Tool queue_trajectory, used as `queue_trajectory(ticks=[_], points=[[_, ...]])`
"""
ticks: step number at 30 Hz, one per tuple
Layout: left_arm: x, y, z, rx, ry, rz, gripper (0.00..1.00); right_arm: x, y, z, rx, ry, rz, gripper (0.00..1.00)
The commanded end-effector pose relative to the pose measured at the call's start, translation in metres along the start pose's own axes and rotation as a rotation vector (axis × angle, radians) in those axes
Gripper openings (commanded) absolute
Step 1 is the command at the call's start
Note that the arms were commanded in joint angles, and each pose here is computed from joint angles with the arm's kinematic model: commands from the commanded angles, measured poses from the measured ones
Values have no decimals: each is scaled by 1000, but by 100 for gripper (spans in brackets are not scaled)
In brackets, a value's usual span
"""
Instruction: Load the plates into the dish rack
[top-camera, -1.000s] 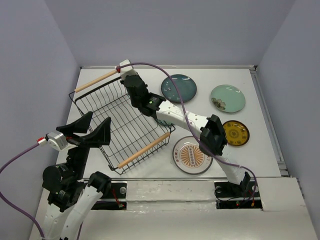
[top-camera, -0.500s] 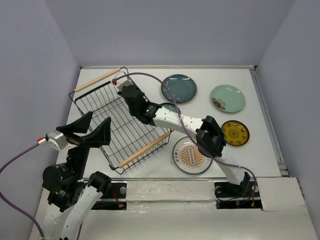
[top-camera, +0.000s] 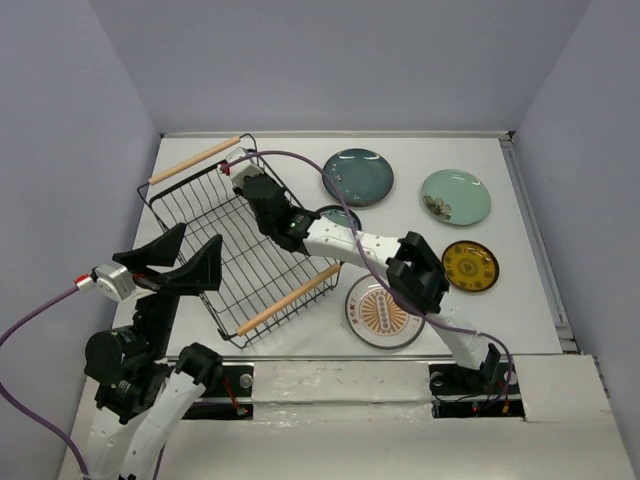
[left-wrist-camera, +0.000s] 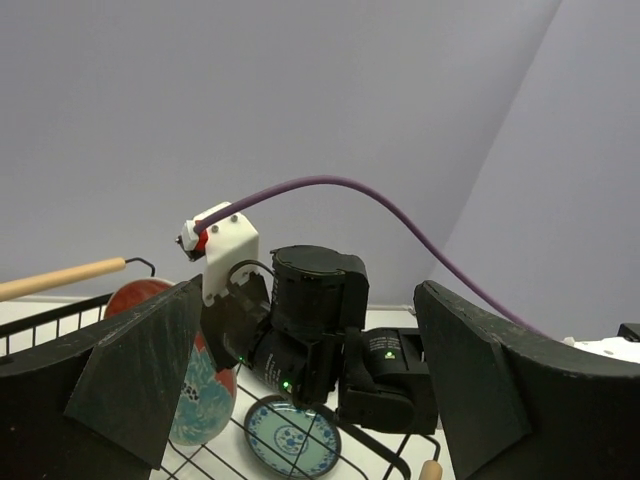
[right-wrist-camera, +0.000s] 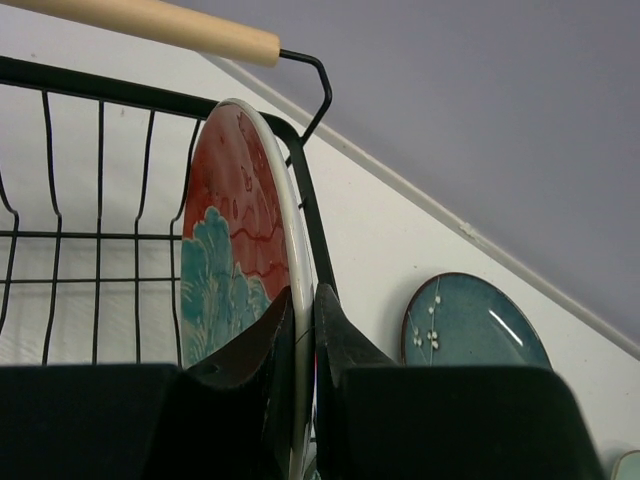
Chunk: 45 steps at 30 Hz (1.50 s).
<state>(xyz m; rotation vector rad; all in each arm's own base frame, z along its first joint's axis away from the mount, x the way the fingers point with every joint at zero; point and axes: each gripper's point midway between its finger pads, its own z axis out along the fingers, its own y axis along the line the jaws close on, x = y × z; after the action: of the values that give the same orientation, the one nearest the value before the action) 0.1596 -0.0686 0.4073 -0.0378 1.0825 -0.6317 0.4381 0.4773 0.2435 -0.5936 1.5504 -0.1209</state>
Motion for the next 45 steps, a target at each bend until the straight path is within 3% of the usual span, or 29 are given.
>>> queue_trajectory(ticks=[1, 10, 12, 13, 17, 26, 32, 33, 34, 37, 39, 40, 41, 43, 45], points=[[-23, -6, 2, 13, -62, 5, 99, -81, -31, -2, 93, -215, 164, 7], [-22, -5, 2, 12, -59, 5, 99, -74, -34, 7, 138, -195, 205, 7], [-21, -5, 3, 11, -56, 6, 99, -71, -39, 10, 148, -191, 216, 16], [-21, -5, 3, 11, -56, 6, 99, -68, -37, 10, 147, -185, 216, 27], [-20, -5, 3, 12, -53, 6, 99, -63, -38, 5, 129, -172, 242, 52], [-15, -4, 6, 6, -38, 10, 99, -81, -60, -14, 85, -153, 333, 57], [-11, -2, 9, -6, -24, 18, 99, -96, -65, -55, -120, -107, 491, 72], [-10, -2, 9, -6, -22, 17, 99, -116, -95, -77, -144, -139, 544, 72], [-10, -1, 10, -7, -21, 17, 99, -86, -74, -91, -246, -70, 513, 73], [-9, -2, 10, -6, -19, 18, 99, -58, -93, -126, -369, 4, 602, 74], [-9, -3, 10, -1, -19, 16, 99, -34, -132, -179, -433, 61, 707, 71], [-10, -3, 9, 0, -21, 16, 99, 4, -123, -178, -440, 165, 718, 68], [-10, -2, 9, -2, -23, 15, 99, 31, -130, -204, -453, 212, 746, 57], [-11, -2, 9, -4, -26, 18, 99, 79, -142, -227, -413, 352, 821, 49], [-10, -2, 10, -3, -22, 19, 99, 123, -140, -262, -407, 483, 868, 31]])
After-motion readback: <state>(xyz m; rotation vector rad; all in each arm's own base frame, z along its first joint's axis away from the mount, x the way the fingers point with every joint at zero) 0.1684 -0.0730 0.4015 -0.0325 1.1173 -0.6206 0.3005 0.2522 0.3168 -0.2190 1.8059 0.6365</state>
